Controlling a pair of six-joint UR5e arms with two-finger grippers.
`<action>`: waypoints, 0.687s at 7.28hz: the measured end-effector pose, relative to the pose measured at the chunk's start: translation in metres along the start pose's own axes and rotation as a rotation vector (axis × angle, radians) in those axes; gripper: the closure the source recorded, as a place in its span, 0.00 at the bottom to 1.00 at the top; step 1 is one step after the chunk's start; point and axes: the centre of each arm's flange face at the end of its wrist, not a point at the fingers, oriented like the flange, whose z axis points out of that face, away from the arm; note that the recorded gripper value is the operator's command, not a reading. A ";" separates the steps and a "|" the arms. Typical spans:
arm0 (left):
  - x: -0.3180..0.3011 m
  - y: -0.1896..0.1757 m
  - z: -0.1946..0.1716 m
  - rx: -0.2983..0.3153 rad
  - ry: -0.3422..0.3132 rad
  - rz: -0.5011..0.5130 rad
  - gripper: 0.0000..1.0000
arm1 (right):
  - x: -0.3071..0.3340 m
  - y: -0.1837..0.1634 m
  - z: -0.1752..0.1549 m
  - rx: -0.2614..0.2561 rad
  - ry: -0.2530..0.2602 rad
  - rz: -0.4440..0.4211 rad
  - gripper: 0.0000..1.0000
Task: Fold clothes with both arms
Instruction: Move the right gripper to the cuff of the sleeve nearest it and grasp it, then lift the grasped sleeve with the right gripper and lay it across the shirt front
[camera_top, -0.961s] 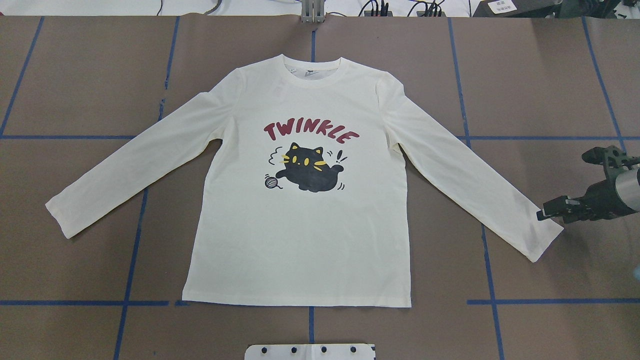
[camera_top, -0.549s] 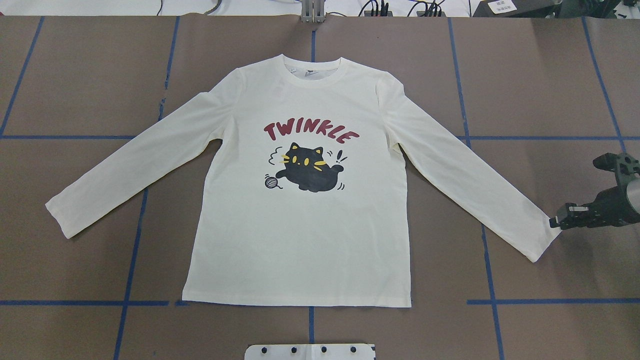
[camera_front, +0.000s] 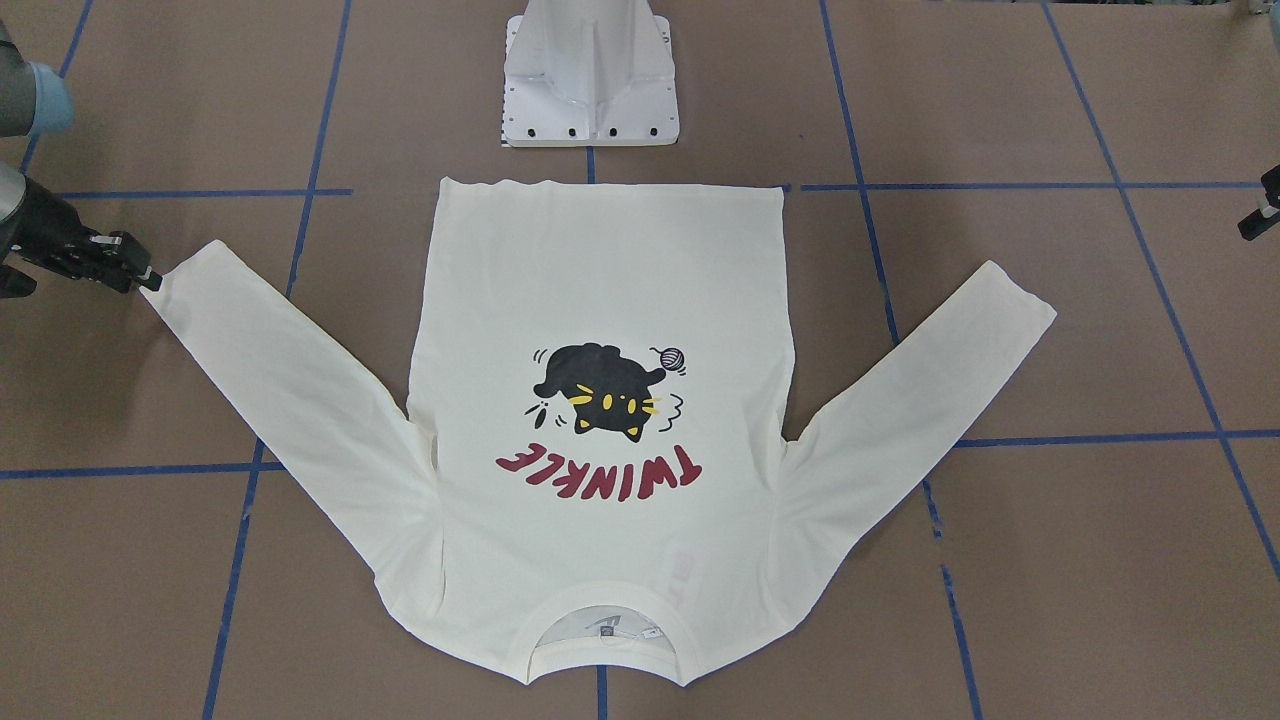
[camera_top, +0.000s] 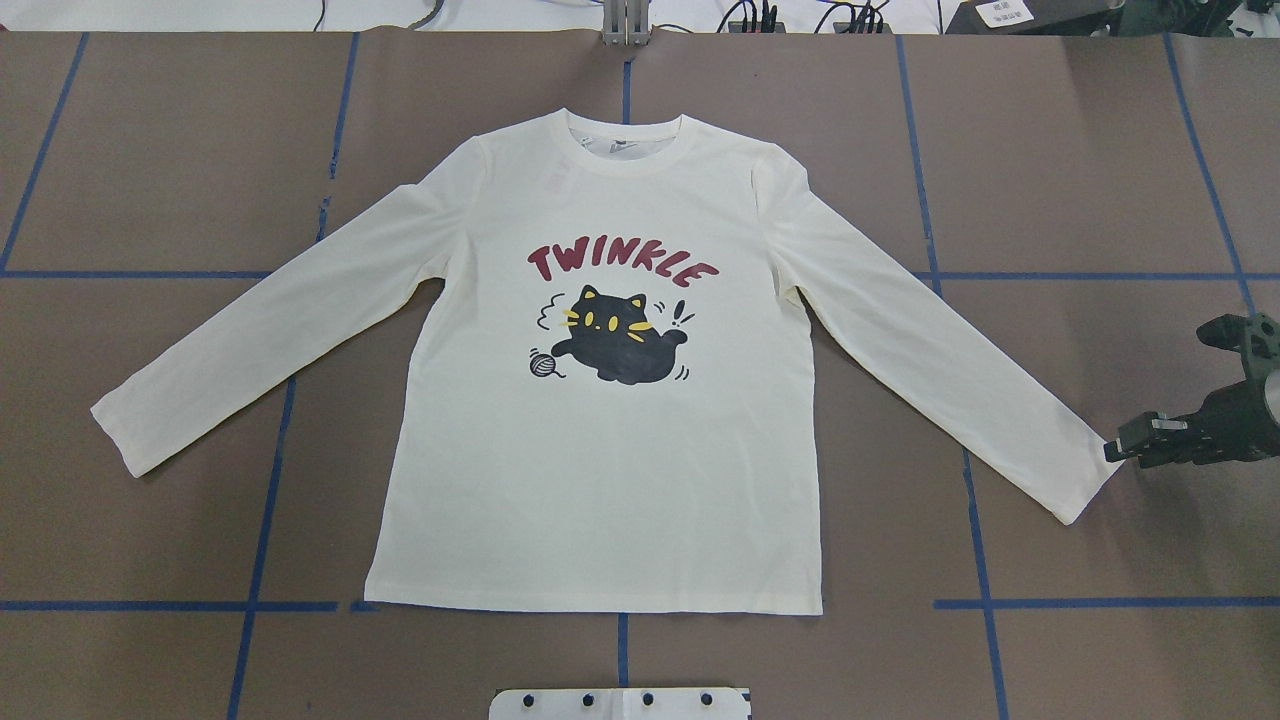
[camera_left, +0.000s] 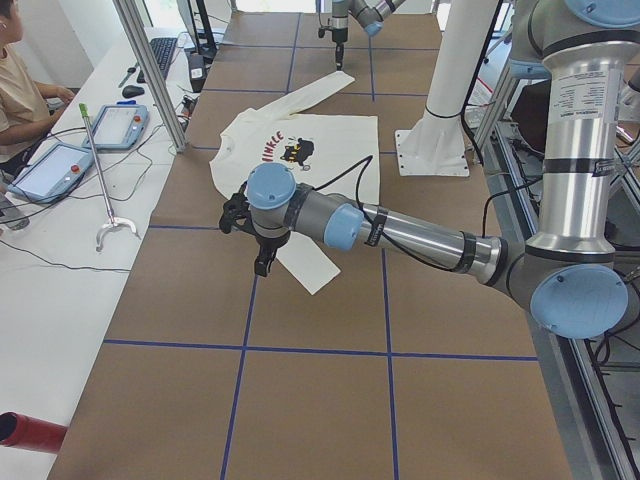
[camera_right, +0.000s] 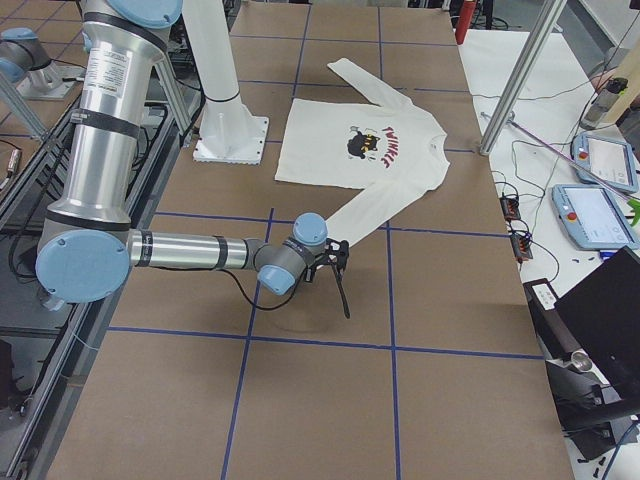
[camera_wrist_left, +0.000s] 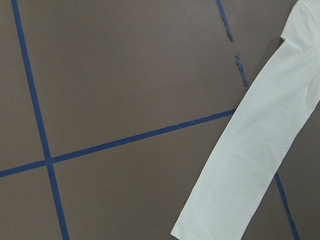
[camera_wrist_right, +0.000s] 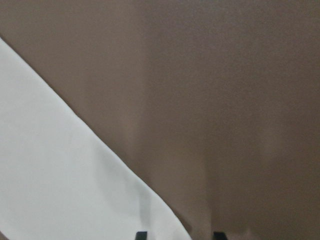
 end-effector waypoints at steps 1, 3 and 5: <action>0.000 0.000 0.000 0.000 0.000 -0.001 0.00 | 0.001 0.000 0.001 0.000 0.004 0.001 0.82; 0.000 0.000 0.000 -0.001 0.000 -0.001 0.00 | -0.001 -0.001 0.003 -0.002 0.005 0.000 1.00; -0.001 0.000 0.000 -0.001 0.000 -0.001 0.00 | -0.004 -0.001 0.004 -0.008 0.001 -0.004 1.00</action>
